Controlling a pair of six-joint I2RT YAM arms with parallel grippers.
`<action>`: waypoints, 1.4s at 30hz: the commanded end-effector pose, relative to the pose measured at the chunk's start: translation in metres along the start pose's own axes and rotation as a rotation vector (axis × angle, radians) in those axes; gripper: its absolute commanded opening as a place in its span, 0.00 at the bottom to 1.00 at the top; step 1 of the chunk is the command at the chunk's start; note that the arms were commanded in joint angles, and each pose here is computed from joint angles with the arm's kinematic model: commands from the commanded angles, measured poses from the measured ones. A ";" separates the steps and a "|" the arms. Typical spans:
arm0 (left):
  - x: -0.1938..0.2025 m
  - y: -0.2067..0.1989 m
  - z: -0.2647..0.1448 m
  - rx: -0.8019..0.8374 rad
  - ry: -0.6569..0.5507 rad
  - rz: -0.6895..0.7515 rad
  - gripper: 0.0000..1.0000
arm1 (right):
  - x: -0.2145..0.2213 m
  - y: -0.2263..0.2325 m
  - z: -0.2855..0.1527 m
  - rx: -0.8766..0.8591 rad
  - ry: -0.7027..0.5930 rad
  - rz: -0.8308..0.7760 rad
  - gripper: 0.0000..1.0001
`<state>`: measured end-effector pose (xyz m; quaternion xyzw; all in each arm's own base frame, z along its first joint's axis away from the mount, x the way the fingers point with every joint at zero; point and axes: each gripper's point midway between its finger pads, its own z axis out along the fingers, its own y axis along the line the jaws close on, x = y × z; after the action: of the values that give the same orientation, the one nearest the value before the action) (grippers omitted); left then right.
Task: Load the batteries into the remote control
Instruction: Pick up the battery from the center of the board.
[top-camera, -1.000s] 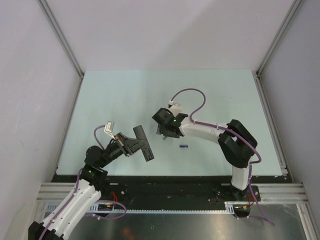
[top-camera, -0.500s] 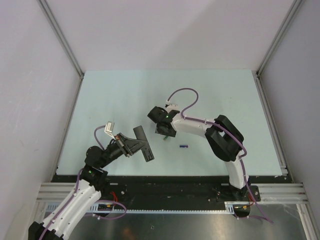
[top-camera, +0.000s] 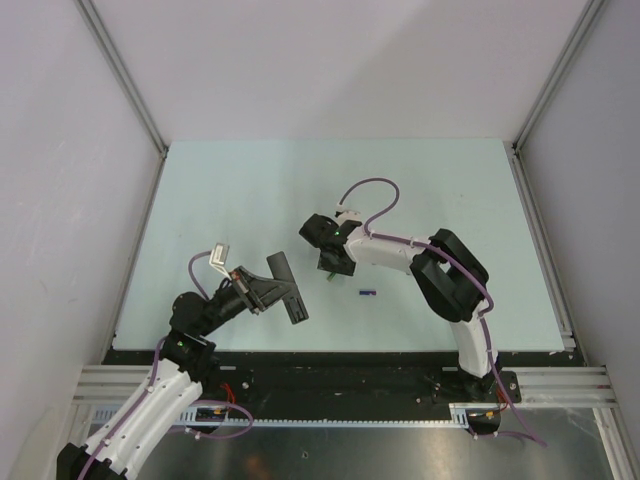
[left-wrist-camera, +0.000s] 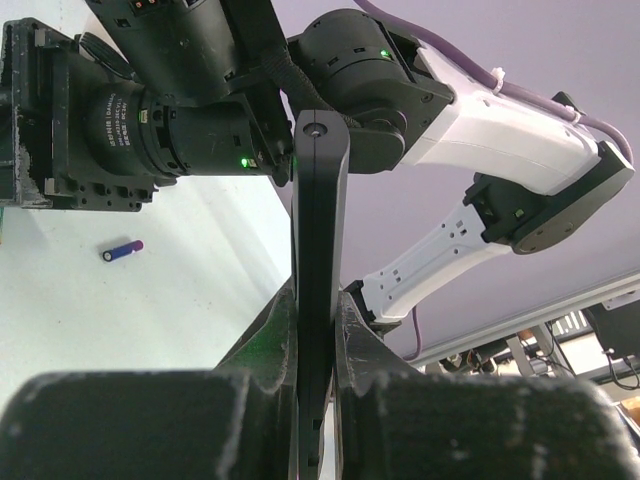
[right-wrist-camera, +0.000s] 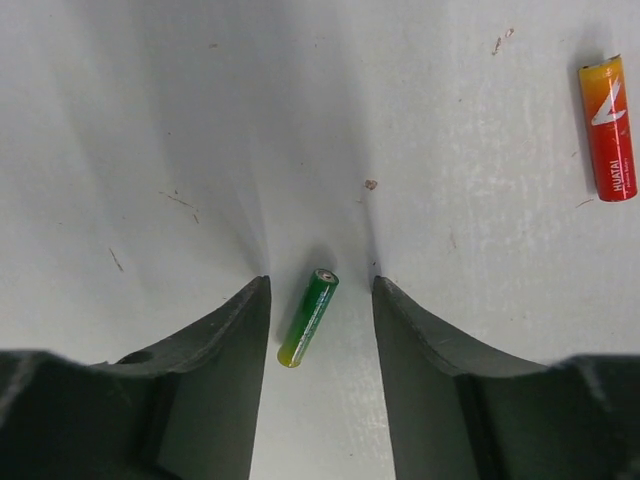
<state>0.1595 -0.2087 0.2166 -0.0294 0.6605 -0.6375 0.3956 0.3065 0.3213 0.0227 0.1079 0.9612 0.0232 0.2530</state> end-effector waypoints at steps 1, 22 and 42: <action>-0.001 -0.006 0.000 0.030 -0.013 0.023 0.00 | 0.000 -0.003 0.003 0.010 0.005 0.021 0.47; -0.001 -0.006 0.001 0.023 -0.007 0.021 0.00 | 0.002 -0.022 0.010 0.041 0.014 -0.141 0.00; -0.009 0.002 0.006 -0.017 -0.036 0.042 0.00 | -0.040 -0.042 0.018 -0.040 -0.057 -0.570 0.00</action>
<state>0.1685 -0.2089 0.2062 -0.0453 0.6742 -0.6218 0.3960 0.3317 0.2769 0.0230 -0.1365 0.9500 -0.0368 0.2786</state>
